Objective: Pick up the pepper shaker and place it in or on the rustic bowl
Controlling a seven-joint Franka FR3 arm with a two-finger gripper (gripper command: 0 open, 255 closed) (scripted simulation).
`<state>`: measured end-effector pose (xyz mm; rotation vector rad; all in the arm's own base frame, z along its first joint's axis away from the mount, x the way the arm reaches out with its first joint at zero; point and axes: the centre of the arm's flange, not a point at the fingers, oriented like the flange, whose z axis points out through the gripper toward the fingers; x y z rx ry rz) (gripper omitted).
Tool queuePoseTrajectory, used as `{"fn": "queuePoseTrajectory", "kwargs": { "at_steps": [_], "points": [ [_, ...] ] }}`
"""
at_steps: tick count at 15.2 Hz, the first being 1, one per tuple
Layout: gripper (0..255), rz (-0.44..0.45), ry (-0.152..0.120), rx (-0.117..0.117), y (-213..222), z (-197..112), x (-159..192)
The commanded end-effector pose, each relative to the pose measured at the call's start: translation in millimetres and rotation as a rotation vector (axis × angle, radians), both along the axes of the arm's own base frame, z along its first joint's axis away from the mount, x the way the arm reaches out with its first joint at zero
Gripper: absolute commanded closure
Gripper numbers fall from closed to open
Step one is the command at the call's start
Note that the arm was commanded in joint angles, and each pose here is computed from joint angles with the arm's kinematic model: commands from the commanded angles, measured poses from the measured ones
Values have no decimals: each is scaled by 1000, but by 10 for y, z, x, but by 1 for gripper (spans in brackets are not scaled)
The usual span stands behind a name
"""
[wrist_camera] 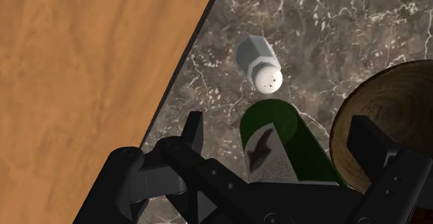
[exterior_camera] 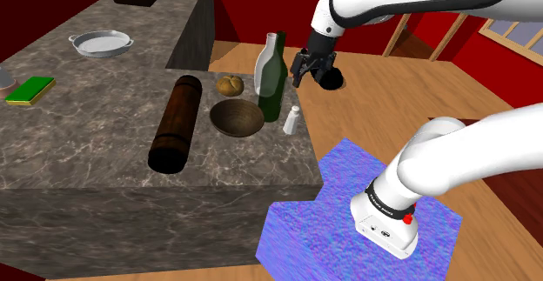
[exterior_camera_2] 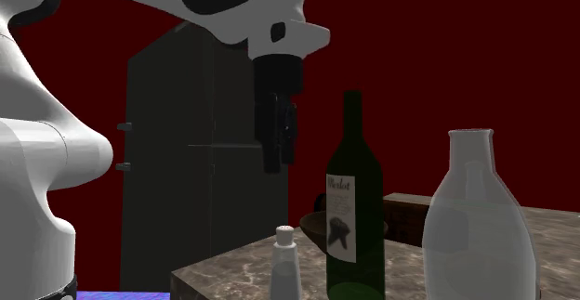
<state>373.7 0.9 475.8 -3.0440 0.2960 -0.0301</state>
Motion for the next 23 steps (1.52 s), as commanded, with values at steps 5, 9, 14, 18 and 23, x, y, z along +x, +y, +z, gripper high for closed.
{"fn": "queuePoseTrajectory", "kwargs": {
  "at_steps": [5, 9, 14, 18, 23],
  "points": [
    [0, -10, 39, -5, 81, -729, 223],
    [0, -10, 39, -5, 97, -940, 220],
    [0, -10, 39, -5, 111, -1128, 218],
    [0, -10, 39, -5, 111, -1128, 219],
    [255, -10, 39, -5, 111, -1127, 219]
  ]
}}
